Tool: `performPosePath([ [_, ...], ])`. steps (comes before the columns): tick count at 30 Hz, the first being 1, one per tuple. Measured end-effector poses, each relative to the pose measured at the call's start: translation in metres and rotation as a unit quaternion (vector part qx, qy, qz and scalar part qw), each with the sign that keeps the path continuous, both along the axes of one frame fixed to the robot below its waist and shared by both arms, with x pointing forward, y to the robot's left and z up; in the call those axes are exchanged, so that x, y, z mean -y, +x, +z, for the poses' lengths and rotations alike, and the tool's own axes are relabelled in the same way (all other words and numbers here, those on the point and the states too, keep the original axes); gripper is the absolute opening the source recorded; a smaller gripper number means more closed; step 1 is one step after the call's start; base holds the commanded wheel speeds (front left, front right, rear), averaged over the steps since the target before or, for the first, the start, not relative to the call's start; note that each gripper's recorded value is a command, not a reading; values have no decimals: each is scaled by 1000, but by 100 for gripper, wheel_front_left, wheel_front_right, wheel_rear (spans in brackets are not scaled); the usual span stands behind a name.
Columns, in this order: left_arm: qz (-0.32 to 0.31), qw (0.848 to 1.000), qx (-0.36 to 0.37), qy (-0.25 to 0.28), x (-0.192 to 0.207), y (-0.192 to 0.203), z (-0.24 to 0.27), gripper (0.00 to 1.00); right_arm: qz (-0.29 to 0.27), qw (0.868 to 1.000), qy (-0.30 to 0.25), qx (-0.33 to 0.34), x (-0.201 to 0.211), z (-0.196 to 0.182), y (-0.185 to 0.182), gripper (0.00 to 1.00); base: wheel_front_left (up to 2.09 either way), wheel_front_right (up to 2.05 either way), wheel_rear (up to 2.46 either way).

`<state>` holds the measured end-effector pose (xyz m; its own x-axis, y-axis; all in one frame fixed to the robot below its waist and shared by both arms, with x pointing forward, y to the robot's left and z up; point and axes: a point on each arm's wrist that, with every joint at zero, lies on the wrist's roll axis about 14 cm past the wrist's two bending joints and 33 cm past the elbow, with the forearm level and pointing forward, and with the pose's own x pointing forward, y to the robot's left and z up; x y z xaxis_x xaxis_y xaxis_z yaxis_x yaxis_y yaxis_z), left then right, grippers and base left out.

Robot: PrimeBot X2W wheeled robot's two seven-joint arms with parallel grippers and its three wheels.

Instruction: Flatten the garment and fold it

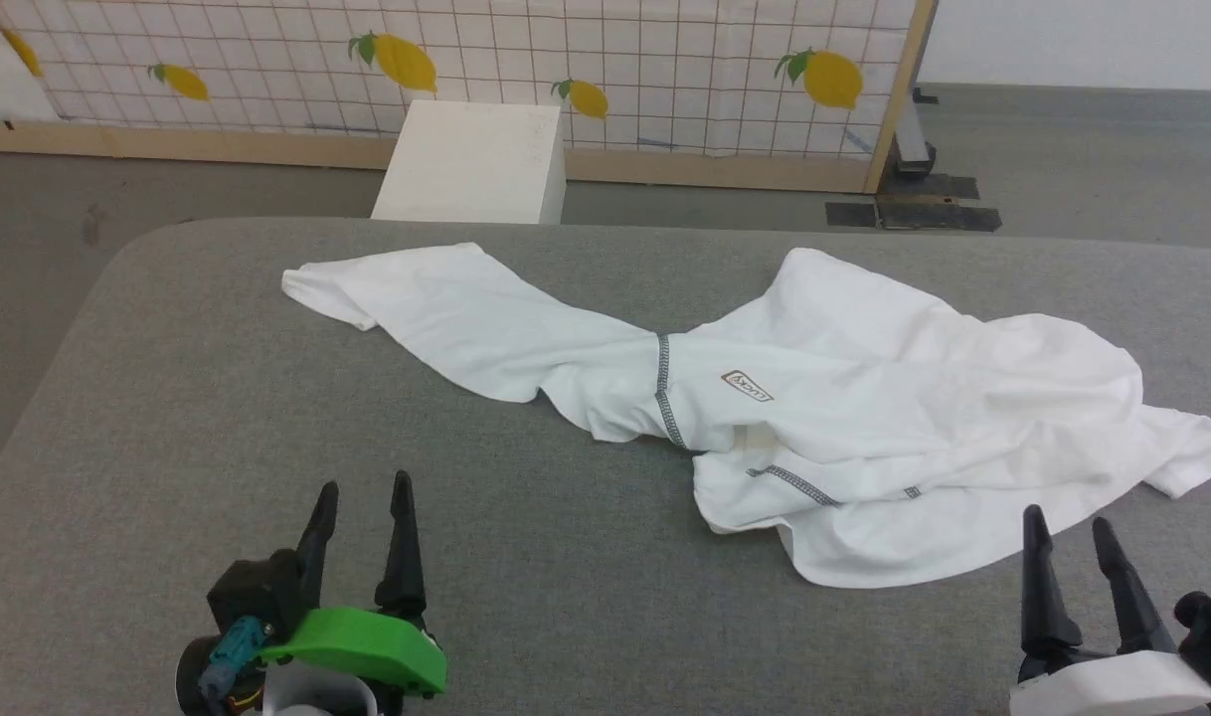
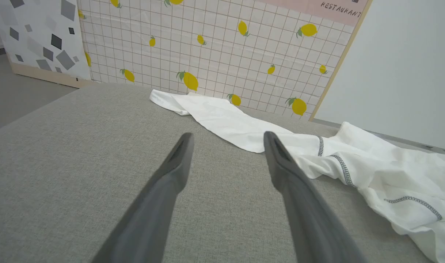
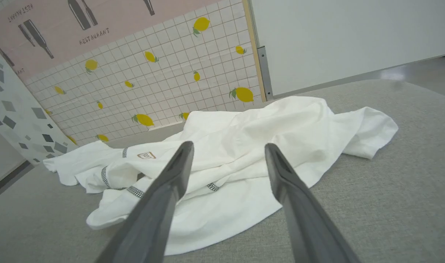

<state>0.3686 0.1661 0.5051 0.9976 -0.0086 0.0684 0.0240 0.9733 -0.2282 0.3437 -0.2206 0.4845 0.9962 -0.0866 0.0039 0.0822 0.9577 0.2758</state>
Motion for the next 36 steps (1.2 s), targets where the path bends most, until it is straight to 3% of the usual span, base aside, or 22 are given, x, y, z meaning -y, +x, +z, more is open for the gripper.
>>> performPosePath([
  [5, -8, 999, -19, -27, 10, 15, -3, 100, 4, 1000, -5, 0, -4, -1, -5, 100, 0, 0, 0],
  [9, -40, 998, -40, -34, 30, 54, 7, 100, 8, 1000, -8, 6, -6, 3, 4, 100, 0, 0, 0],
  [13, -88, 988, -124, -30, 58, 98, 1, 100, 13, 1000, -14, 21, -9, 12, 21, 100, 0, 0, 0],
  [14, -99, 982, -161, -23, 64, 108, -6, 100, 14, 1000, -15, 24, -10, 14, 25, 100, 0, 0, 0],
  [15, -128, 956, -262, 9, 77, 126, -30, 100, 14, 999, -18, 24, -9, 14, 34, 100, 0, 0, 0],
  [17, -134, 938, -318, 28, 78, 135, -44, 100, 12, 1000, -19, 19, -8, 10, 38, 100, 0, 0, 0],
  [22, -150, 908, -386, 65, 81, 153, -71, 100, -4, 1000, -20, -7, 4, -8, 42, 100, 0, 0, 0],
  [27, -165, 872, -453, 88, 87, 145, -116, 100, -24, 999, -21, -31, 16, -25, 39, 100, 0, 0, 0],
  [29, -170, 866, -460, 97, 87, 146, -123, 100, -31, 999, -22, -36, 20, -29, 37, 100, 0, 0, 0],
  [30, -173, 865, -460, 99, 88, 147, -126, 45, -35, 998, -22, -39, 23, -30, 36, 100, 0, 0, 0],
  [31, -176, 864, -461, 99, 90, 147, -127, 0, -37, 998, -23, -41, 24, -31, 35, 100, 0, 0, 0],
  [36, -196, 863, -459, 73, 94, 143, -124, 0, -33, 998, -21, -42, 21, -33, 37, 100, 0, 0, 0],
])
